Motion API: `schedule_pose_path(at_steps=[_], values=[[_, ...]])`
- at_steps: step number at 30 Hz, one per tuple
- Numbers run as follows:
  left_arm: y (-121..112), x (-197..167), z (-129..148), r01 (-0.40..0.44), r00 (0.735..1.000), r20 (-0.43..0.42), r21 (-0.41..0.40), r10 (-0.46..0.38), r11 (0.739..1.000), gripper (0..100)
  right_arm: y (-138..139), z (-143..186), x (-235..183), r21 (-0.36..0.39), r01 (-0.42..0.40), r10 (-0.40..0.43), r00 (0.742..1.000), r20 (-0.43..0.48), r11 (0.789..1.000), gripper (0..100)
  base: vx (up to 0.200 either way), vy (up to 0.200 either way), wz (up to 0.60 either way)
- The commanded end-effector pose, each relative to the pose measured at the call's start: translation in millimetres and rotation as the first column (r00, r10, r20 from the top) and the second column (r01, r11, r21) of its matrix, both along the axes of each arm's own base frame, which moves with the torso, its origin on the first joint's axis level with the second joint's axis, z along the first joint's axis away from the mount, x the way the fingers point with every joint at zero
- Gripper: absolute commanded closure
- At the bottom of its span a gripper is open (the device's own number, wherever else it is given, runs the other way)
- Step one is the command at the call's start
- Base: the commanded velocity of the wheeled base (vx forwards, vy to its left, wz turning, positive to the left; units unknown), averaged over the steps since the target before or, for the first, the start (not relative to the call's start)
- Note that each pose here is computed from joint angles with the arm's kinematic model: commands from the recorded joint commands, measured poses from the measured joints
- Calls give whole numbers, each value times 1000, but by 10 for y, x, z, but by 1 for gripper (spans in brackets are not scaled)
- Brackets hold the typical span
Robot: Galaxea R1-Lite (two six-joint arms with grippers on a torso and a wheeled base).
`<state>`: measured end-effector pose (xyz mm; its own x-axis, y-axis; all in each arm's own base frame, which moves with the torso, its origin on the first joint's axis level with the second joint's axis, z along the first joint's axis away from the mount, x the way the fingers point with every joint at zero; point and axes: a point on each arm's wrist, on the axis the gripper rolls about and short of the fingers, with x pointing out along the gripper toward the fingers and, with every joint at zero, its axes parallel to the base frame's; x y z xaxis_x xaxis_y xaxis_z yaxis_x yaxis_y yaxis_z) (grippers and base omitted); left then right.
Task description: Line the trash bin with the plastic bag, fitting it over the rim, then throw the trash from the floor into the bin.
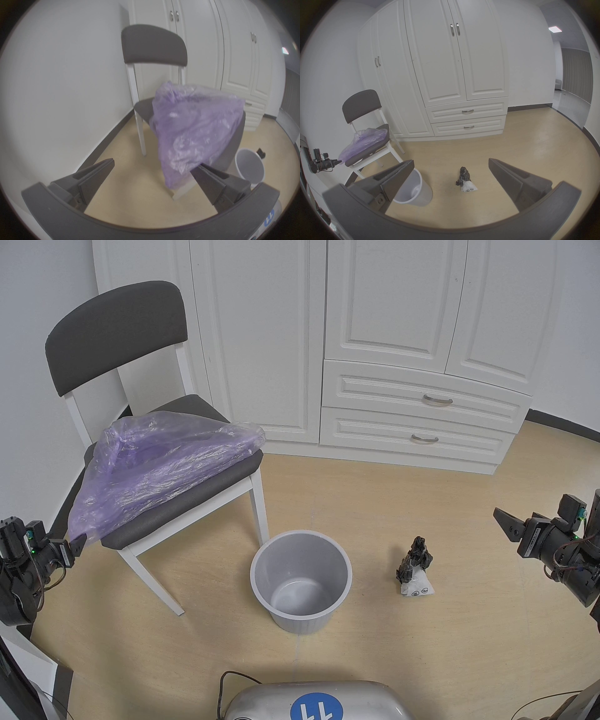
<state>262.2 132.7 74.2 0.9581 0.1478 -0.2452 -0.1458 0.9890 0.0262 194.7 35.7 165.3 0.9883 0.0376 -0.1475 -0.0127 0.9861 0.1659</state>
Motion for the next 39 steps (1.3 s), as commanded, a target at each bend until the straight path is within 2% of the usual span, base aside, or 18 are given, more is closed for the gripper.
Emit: schedule_pose_path(at_steps=[1, 3, 4, 8, 13, 21, 22, 26, 32, 39], values=[[32, 92, 64, -17, 995, 102, -34, 20, 999, 0, 8, 26, 24, 10, 0, 0, 1000, 10, 1000, 0, 0, 0, 0], [35, 98, 93, -18, 991, 129, -40, 24, 999, 0, 8, 26, 24, 10, 0, 0, 1000, 10, 1000, 0, 0, 0, 0], [41, 109, 165, -20, 981, 192, -53, 29, 998, 0, 11, 26, 23, 12, -2, 2, 1000, 10, 1000, 0, 0, 0, 0], [45, 145, 221, -15, 972, 232, -63, 30, 998, 0, 24, 30, 23, 12, -6, 6, 1000, 11, 1000, 0, 0, 0, 0], [14, 223, 164, 5, 973, 230, -116, 22, 993, 0, 39, 42, 23, 24, -13, 13, 1000, 26, 1000, 0, 0, 0, 0], [24, 298, 152, 14, 968, 249, -155, 26, 988, 0, 45, 68, 20, 32, -17, 15, 999, 51, 999, 0, 0, 0, 0], [19, 300, 152, 17, 967, 253, -197, 34, 980, 0, 54, 72, 16, 35, -21, 19, 998, 54, 999, 0, 0, 0, 0], [0, 352, 137, 30, 965, 259, -236, 33, 971, 0, 83, 75, 7, 41, -34, 32, 998, 56, 999, 0, 0, 0, 0], [0, 422, 114, 38, 964, 265, -249, 30, 968, 0, 128, 108, 10, 76, -56, 49, 995, 92, 996, 0, 0, 0, 0], [17, 410, 228, 43, 952, 302, -265, 40, 963, 0, 159, 137, 7, 105, -72, 60, 992, 113, 992, 0, 0, 0, 0]])
